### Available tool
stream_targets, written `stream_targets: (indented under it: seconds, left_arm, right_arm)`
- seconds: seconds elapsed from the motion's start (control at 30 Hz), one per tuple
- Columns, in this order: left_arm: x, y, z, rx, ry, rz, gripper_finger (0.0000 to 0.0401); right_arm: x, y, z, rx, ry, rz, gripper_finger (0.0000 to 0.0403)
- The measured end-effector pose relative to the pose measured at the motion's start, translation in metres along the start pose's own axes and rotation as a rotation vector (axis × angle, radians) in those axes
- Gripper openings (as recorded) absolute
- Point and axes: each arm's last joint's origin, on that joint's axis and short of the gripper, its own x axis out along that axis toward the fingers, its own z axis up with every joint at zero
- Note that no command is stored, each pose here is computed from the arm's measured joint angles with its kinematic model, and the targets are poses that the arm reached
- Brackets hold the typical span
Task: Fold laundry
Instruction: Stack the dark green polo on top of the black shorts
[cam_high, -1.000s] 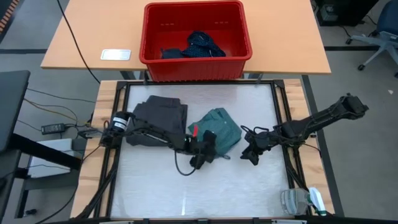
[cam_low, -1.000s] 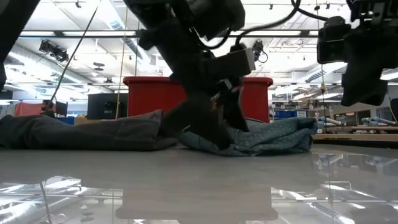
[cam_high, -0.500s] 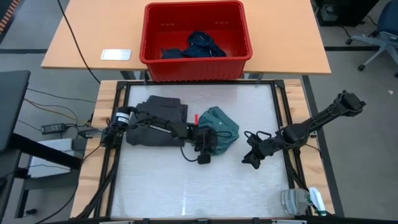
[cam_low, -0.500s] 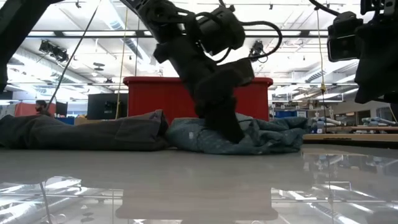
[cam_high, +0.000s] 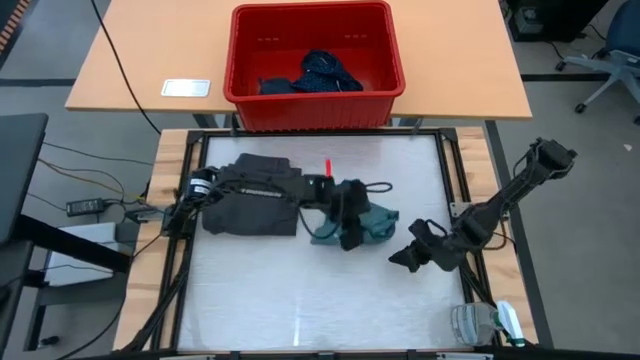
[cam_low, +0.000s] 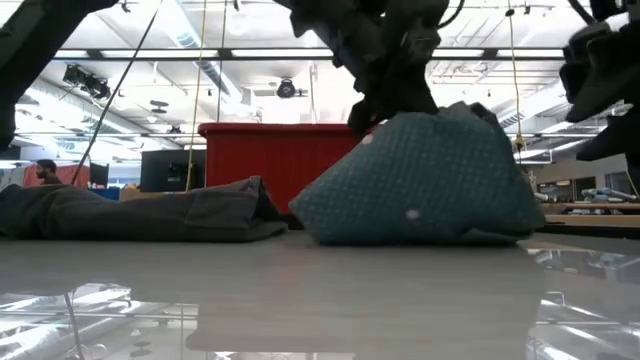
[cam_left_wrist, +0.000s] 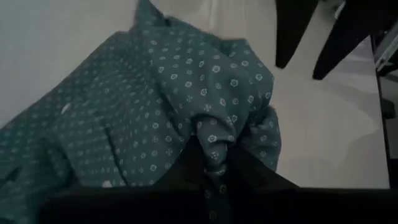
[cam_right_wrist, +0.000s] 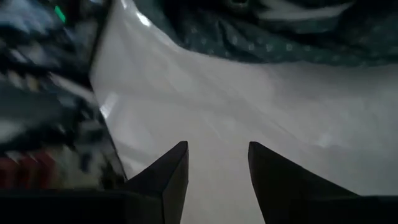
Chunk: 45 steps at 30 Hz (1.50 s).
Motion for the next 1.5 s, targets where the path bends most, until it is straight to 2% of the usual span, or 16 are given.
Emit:
stream_targets:
  seconds: [0.13, 0.27, 0.33, 0.43, 0.53, 0.73, 0.87, 1.03, 1.23, 1.4, 1.5]
  left_arm:
    - [-0.004, 0.003, 0.002, -0.003, 0.006, -0.001, 0.0028]
    - [0.005, -0.005, -0.006, 0.054, 0.057, -0.006, 0.0029]
    - [0.014, -0.015, -0.014, 0.111, 0.085, -0.018, 0.0046]
    - [0.022, -0.031, -0.022, 0.195, 0.105, -0.026, 0.0096]
    - [0.025, -0.043, -0.029, 0.224, 0.118, -0.023, 0.0159]
    - [0.011, -0.048, -0.034, 0.140, 0.191, 0.000, 0.0276]
    - [0.001, -0.053, -0.022, 0.039, 0.081, 0.002, 0.0322]
    - [0.015, -0.071, -0.014, 0.009, -0.094, -0.027, 0.0332]
    - [0.043, -0.084, -0.029, 0.001, -0.131, 0.064, 0.0333]
    - [0.070, -0.081, -0.041, 0.028, -0.153, 0.172, 0.0334]
    - [0.086, -0.074, -0.053, 0.060, -0.083, 0.217, 0.0334]
  right_arm:
    - [0.003, -0.008, -0.003, 0.004, -0.064, 0.097, 0.0182]
    - [0.003, -0.008, -0.004, -0.089, -0.046, 0.103, 0.0185]
    - [0.003, -0.008, -0.004, -0.099, -0.037, 0.103, 0.0184]
    - [0.003, -0.008, -0.004, -0.108, -0.034, 0.103, 0.0184]
    - [0.003, -0.009, -0.005, -0.115, -0.015, 0.097, 0.0184]
    - [0.003, -0.011, -0.005, -0.127, 0.006, 0.059, 0.0183]
    - [0.000, -0.008, -0.004, -0.254, 0.020, -0.028, 0.0183]
    - [-0.004, -0.012, 0.006, -0.420, -0.070, -0.198, 0.0183]
    - [0.006, -0.007, 0.026, -0.595, -0.086, -0.212, 0.0183]
    - [0.017, -0.022, 0.044, -0.581, -0.054, -0.343, 0.0178]
    - [0.025, -0.034, 0.047, -0.482, 0.042, -0.385, 0.0171]
